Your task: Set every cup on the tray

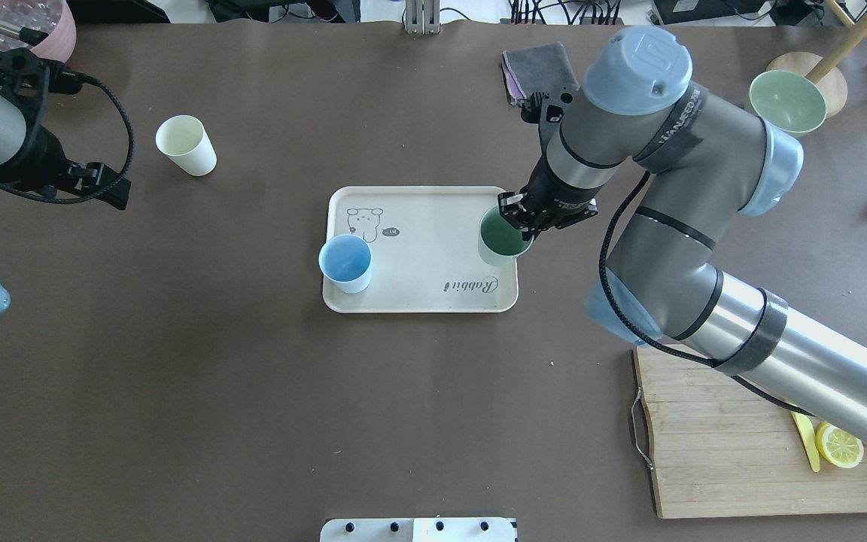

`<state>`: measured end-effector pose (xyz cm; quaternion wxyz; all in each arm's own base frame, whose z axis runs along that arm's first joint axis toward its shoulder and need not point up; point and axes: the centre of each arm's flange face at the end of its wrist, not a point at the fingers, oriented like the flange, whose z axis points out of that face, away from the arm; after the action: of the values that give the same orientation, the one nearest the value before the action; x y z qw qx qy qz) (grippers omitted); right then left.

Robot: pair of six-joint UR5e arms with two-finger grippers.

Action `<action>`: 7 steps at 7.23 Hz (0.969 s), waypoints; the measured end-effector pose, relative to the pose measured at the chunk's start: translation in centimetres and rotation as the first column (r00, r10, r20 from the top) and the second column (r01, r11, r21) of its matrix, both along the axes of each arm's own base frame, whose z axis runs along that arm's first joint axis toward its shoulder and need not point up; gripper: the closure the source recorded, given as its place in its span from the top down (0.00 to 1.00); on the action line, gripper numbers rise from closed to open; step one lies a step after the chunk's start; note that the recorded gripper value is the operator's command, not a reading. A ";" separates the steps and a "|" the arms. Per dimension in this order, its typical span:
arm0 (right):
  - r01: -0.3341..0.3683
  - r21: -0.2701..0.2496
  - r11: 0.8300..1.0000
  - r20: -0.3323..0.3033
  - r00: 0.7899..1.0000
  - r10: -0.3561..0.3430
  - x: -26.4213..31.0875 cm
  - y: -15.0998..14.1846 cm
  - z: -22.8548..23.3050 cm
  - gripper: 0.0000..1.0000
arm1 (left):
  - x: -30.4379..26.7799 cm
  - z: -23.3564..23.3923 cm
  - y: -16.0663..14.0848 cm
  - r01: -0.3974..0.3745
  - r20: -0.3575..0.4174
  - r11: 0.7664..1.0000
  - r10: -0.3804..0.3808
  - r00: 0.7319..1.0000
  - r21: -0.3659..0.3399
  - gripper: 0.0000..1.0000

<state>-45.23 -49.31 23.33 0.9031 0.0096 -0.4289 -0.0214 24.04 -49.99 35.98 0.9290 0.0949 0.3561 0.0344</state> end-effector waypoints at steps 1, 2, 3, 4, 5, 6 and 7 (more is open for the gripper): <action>-0.017 -0.011 1.000 -0.023 1.000 0.017 -2.2 0.8 0.0 0.00 | -0.3 0.8 -0.5 -0.002 0.006 1.000 0.002 1.000 -0.013 0.97; -0.024 -0.018 1.000 -0.038 0.999 0.023 -3.4 1.0 0.3 0.28 | -0.2 1.4 -0.8 -0.001 0.010 1.000 0.001 1.000 -0.024 0.97; -0.027 -0.024 0.999 -0.047 0.999 0.026 -3.9 1.1 0.5 0.71 | 0.0 2.0 -1.2 0.000 0.017 0.999 0.001 1.000 -0.036 0.97; -0.027 -0.025 0.999 -0.049 0.998 0.026 -4.1 1.0 0.5 1.00 | 0.1 2.6 -1.9 0.009 0.024 0.999 -0.007 1.000 -0.051 0.97; -0.026 -0.021 0.999 -0.045 0.999 0.025 -4.1 1.0 0.2 1.00 | -0.1 3.0 -3.3 0.025 0.024 0.997 -0.024 0.999 -0.073 0.97; -0.030 -0.015 0.999 -0.033 0.999 0.029 -3.3 0.6 -0.3 1.00 | -0.5 3.1 -5.1 0.042 0.017 0.995 -0.040 0.999 -0.095 0.97; -0.042 -0.020 0.999 -0.010 0.999 0.041 -1.2 -0.8 -0.7 1.00 | -0.7 2.9 -7.2 0.058 0.012 0.992 -0.057 0.998 -0.109 0.97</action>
<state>-46.39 -50.14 22.59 0.9054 0.0094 -0.4244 0.0016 23.36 -57.22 38.85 0.9350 0.0539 0.3503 -0.0117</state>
